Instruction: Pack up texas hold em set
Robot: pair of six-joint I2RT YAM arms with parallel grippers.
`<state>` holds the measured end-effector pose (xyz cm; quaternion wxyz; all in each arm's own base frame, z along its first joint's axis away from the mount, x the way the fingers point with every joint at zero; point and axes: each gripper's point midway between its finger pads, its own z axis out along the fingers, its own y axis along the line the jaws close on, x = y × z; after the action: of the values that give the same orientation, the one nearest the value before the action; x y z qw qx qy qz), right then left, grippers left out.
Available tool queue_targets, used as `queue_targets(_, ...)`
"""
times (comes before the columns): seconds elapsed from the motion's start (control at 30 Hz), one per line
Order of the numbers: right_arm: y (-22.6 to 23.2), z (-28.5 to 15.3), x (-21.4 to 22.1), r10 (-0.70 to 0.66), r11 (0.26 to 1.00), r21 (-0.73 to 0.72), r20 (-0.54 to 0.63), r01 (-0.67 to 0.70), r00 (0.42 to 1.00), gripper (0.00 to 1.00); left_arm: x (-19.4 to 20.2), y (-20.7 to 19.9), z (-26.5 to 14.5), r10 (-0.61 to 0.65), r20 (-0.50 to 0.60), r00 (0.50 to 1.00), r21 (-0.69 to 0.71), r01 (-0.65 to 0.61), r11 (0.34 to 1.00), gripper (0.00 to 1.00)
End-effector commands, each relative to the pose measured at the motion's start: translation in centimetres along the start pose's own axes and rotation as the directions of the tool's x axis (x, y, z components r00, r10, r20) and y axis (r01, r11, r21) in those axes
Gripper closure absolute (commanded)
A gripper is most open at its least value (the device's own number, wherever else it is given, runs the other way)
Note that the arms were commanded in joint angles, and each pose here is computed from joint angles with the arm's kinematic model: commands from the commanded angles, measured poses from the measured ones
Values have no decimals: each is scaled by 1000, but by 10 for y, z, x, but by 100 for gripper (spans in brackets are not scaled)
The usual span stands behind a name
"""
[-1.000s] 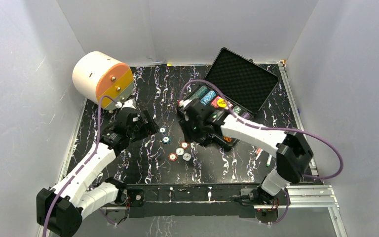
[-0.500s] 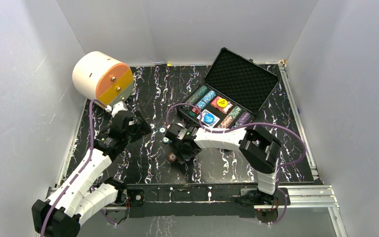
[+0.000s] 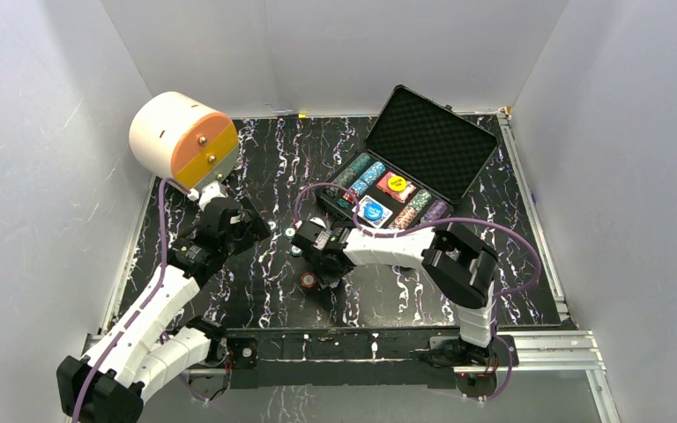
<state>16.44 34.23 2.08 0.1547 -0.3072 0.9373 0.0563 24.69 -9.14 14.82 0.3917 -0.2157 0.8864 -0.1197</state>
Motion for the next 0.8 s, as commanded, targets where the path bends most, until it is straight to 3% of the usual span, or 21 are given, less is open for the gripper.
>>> queue_targets(0.0,-2,14,13,-5,1000,-1,-14,5,1000,50,2,0,0,-17,-8,1000,6,17,1000,14)
queue_targets(0.3,-13,26,20,23,997,77,-43,-19,999,46,19,-1,4,-32,-67,997,33,34,999,10)
queue_targets(0.5,-17,28,20,32,995,101,-36,-28,999,55,24,-1,5,-37,-83,996,33,40,999,5)
queue_targets(0.77,-17,-3,-6,88,992,78,102,-97,991,58,42,-2,7,-40,-153,987,58,49,997,3)
